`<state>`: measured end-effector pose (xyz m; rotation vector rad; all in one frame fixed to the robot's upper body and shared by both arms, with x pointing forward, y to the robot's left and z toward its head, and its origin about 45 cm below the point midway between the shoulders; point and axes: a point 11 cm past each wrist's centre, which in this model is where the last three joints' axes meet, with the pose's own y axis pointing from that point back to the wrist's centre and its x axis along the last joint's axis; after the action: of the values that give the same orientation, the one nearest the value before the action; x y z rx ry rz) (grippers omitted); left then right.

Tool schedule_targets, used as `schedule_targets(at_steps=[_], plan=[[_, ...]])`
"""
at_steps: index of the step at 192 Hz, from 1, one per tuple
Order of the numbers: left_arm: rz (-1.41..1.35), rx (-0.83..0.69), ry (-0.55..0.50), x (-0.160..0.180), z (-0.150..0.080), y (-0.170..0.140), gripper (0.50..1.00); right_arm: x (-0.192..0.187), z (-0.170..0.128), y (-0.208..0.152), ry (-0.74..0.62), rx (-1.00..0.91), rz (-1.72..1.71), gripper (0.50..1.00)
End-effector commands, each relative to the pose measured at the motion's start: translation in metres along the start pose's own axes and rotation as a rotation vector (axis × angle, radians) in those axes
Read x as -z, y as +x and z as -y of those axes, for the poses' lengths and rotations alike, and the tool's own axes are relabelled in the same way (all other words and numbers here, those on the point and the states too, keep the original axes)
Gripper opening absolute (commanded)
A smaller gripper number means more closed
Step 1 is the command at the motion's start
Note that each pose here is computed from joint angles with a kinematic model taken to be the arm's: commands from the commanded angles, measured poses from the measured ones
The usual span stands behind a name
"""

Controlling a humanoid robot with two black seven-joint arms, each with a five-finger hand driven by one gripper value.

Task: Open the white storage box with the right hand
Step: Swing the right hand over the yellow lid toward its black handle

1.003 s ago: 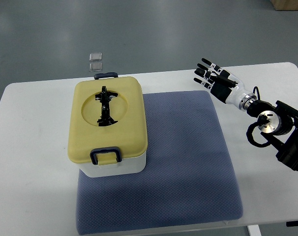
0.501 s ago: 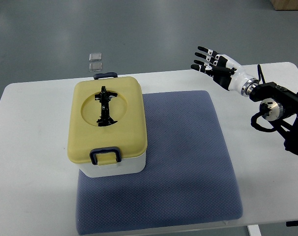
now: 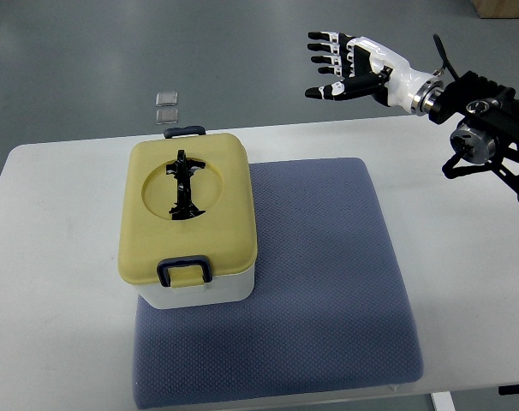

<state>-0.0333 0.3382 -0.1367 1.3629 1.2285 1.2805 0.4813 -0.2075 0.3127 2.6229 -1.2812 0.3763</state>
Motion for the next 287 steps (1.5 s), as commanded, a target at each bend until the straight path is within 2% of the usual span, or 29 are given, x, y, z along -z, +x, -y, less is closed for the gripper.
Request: schedule_targets(at_steps=[1,52,104,117,132,160,224,287], plan=[[0.000,-0.001,0.000,0.000,0.000,0.000,1.000,0.022,0.008,-0.012,0.040,0.084,-0.197,0.934],[0.000,-0.001,0.000,0.000,0.000,0.000,1.000,0.074,0.019,-0.042,0.182,0.294,-0.654,0.934],[0.000,0.001,0.000,0.000,0.000,0.000,1.000,0.124,0.026,-0.074,0.333,0.455,-0.907,0.936],[0.001,-0.001,0.000,0.000,0.000,0.000,1.000,0.134,0.034,-0.096,0.373,0.519,-0.980,0.936],[0.000,-0.001,0.000,0.000,0.000,0.000,1.000,0.133,0.039,-0.123,0.400,0.618,-1.083,0.934],[0.000,-0.001,-0.001,-0.001,0.000,0.000,1.000,0.127,0.044,-0.149,0.387,0.741,-1.251,0.936],[0.000,-0.001,-0.001,-0.001,0.000,0.000,1.000,0.133,0.050,-0.182,0.376,0.883,-1.457,0.934],[0.002,0.001,-0.003,-0.002,0.000,0.000,1.000,0.136,0.057,-0.204,0.397,0.920,-1.491,0.934]])
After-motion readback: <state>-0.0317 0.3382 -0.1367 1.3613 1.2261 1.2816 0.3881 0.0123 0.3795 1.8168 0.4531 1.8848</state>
